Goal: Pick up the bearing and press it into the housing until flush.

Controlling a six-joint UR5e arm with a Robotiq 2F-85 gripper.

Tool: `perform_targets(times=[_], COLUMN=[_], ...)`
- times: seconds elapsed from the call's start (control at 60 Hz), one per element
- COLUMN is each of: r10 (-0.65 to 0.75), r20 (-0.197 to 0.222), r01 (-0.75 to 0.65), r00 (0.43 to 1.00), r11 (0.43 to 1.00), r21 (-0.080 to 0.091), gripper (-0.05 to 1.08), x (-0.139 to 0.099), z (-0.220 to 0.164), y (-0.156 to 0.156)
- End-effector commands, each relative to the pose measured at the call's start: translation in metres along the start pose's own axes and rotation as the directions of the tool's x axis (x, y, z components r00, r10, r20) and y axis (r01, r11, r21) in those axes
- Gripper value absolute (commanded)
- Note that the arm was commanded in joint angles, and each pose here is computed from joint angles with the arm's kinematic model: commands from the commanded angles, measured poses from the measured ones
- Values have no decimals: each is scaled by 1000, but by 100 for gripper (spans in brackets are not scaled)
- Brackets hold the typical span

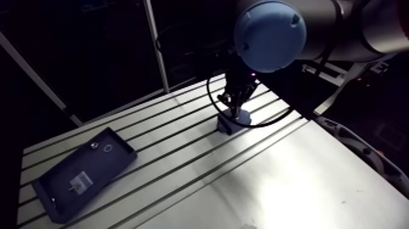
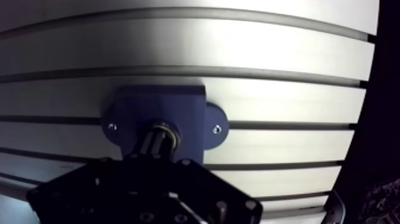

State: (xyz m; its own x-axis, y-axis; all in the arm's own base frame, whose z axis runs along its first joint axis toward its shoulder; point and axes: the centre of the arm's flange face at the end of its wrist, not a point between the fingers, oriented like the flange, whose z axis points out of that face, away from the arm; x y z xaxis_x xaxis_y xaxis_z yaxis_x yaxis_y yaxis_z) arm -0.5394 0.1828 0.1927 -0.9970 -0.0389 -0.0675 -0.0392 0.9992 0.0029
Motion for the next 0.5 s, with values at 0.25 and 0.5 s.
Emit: perform_targets(times=[0.25,0.5], r10=[-7,-6], r20=[8,12], r01=[7,6], r00=[1000,1000], r11=[1000,1000], r21=[-7,-7], gripper=[107,107], x=[1,0], z=[0,0], y=[-3,-3])
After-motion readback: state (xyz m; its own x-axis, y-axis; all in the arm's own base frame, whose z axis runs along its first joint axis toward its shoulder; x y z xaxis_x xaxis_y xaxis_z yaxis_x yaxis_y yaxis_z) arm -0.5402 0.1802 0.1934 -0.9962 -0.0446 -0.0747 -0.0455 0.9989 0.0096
